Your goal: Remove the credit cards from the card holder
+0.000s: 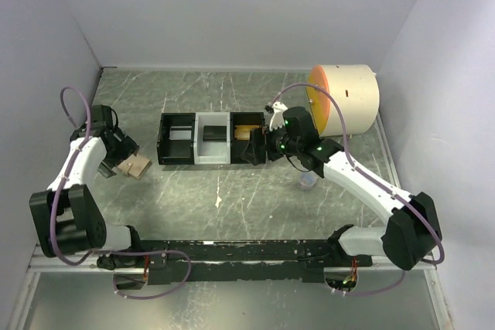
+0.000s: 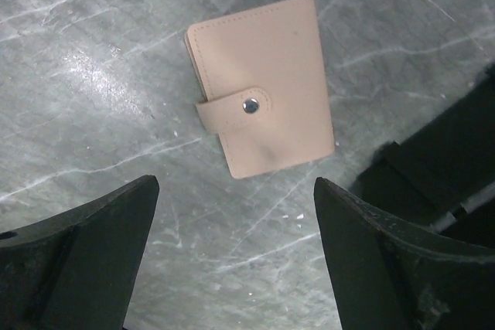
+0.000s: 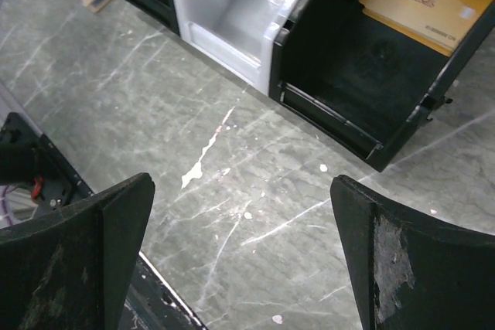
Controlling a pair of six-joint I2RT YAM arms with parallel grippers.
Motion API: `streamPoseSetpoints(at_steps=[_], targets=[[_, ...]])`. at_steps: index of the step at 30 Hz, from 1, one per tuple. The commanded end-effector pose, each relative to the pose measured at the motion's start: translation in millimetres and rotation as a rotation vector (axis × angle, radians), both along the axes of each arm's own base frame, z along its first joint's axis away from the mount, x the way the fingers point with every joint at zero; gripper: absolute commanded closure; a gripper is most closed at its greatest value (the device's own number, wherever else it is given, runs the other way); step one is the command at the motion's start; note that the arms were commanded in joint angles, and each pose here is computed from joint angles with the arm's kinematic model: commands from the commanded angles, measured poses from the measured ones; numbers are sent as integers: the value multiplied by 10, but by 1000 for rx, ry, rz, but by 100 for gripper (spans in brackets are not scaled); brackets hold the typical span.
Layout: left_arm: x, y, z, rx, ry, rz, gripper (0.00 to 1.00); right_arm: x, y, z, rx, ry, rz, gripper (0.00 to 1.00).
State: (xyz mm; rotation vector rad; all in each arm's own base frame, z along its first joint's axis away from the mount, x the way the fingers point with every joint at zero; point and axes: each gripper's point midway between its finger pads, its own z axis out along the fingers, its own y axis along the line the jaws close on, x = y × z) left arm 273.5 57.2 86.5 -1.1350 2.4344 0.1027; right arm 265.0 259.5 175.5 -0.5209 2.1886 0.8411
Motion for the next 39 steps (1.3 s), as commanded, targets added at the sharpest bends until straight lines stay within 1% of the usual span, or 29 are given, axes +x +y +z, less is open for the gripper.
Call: streamPoseSetpoints(at_steps=[1,5,6,7,10,12,15,19,22,26,30,34,36,39], targets=[[161,46,-115,-45,-19,41,6,122,-35,-45,-52,0,-49,0],[187,123,-236,-39,-20,114,7,169,-74,-165,-91,43,-91,0],[209,109,-256,-54,-30,118,1,177,-79,-180,-99,52,-96,0],[229,99,-272,-64,-38,120,5,178,-86,-209,-111,62,-97,0],[254,111,-309,-66,-45,138,8,171,-100,-295,-135,82,-96,0],[254,130,-335,-56,-38,144,14,174,-100,-326,-141,90,-100,0],[237,144,-402,-58,-25,153,16,222,-68,-286,-128,81,-104,0],[191,128,-577,-74,8,163,21,269,-30,-253,-124,81,-106,0],[165,105,-686,-84,21,145,30,264,-35,-277,-136,93,-104,0],[52,111,-739,-74,63,158,37,248,-22,-326,-135,110,-101,0],[-70,88,-726,-71,68,149,47,175,68,-426,-99,174,-75,0],[-158,-29,-729,-109,61,88,56,107,182,-517,-48,247,-55,0],[-192,-114,-733,-145,57,57,57,82,250,-559,-35,273,-49,0],[-216,-225,-691,-188,41,38,59,42,290,-733,-72,325,-84,0]])
